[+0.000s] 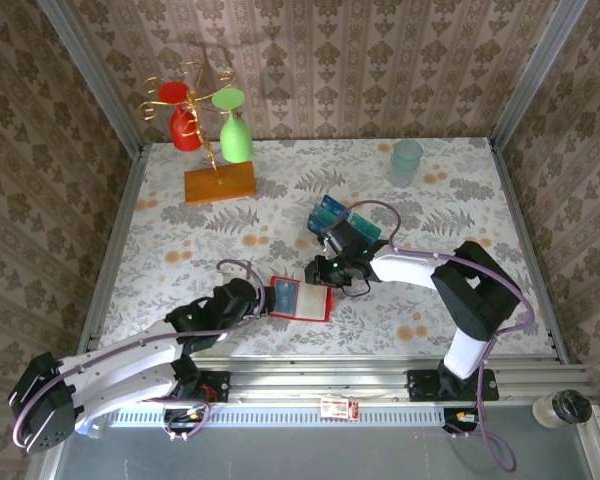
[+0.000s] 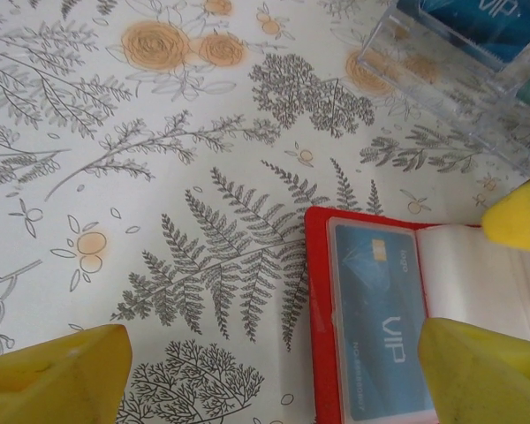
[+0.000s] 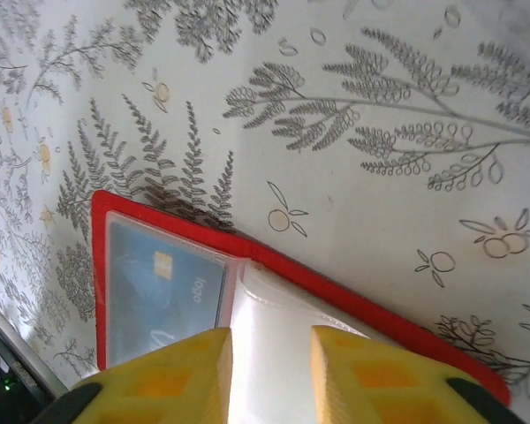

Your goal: Put the credit cards into the card holder

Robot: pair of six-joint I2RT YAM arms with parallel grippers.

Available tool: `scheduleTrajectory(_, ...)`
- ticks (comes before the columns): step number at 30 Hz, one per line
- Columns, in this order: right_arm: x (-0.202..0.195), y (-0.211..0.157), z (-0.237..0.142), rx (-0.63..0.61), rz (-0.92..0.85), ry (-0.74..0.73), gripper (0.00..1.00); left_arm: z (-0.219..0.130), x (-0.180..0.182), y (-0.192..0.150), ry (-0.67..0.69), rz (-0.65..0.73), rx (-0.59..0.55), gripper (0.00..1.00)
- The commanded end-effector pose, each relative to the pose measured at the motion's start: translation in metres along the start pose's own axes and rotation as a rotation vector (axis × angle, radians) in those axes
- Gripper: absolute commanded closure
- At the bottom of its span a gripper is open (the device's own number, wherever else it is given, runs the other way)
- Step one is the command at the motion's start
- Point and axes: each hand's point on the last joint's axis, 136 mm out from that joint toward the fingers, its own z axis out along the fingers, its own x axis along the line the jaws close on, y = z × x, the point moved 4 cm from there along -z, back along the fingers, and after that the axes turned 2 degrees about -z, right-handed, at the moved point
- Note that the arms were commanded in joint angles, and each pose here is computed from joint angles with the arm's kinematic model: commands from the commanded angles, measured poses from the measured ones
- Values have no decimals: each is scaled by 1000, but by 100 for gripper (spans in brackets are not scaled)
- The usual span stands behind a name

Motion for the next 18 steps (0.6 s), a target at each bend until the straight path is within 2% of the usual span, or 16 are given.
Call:
scheduleTrajectory(1,-8,-1,-13,-5,-30,-69,77,3,-13,2,-29,34,9,14)
scheduleTrajectory(7,-20,-9,-10,32,-46,-127,92,12,-34,-1,-29,94,34,12)
scheduleTrajectory(18,-18,-13,13,87,-36,-86,98,32,-58,-11,-30,185,105,4)
